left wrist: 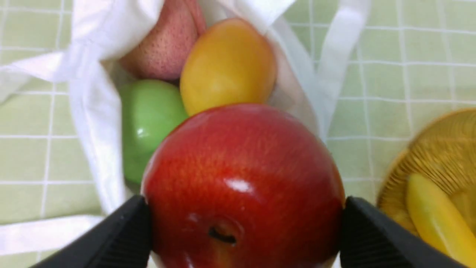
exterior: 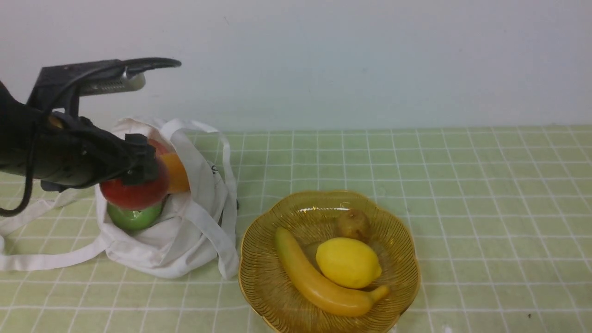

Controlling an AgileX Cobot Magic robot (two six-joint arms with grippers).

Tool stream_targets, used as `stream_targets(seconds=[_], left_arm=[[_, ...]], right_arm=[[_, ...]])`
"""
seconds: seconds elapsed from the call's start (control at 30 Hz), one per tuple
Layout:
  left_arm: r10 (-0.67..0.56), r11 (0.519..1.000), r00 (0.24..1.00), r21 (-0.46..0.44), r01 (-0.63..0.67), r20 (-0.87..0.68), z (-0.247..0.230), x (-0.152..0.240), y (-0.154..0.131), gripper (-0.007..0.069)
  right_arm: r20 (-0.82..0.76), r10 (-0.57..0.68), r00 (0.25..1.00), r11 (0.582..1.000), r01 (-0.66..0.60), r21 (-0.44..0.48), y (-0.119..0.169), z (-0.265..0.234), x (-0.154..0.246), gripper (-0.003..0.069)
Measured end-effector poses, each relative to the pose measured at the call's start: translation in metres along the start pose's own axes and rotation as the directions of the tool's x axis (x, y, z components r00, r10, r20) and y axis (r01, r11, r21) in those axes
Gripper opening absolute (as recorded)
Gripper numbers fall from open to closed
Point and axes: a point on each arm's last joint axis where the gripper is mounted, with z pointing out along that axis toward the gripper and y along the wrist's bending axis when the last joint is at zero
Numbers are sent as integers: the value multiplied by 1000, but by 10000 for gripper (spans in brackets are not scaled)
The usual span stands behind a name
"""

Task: Take the fruit out of the bag on the green coffee tablecloth and place them on the plate.
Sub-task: 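Place the held apple onto the plate with the left gripper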

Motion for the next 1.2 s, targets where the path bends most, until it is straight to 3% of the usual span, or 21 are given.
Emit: stream_targets(seconds=[0.2, 0.4, 0.53, 0.7, 0.87, 1.2], left_arm=[[1, 1000, 999, 8, -2, 47, -53, 7, -3, 590], [-31, 992, 999, 121, 32, -12, -81, 9, -20, 590], [69, 971, 993, 233, -47, -90, -77, 10, -51, 590], [232, 933, 952, 322, -159, -200, -36, 12, -102, 590], [329, 913, 917, 325, -247, -227, 15, 10, -137, 590], [342, 911, 917, 312, -270, -205, 85, -4, -165, 590]], right_arm=[[0, 0, 1000, 1000, 0, 0, 0, 0, 0, -15], [0, 0, 1000, 1000, 0, 0, 0, 0, 0, -15], [0, 0, 1000, 1000, 0, 0, 0, 0, 0, -15], [0, 0, 1000, 1000, 0, 0, 0, 0, 0, -15], [0, 0, 1000, 1000, 0, 0, 0, 0, 0, -15], [0, -1, 1000, 1000, 1, 0, 0, 0, 0, -15]])
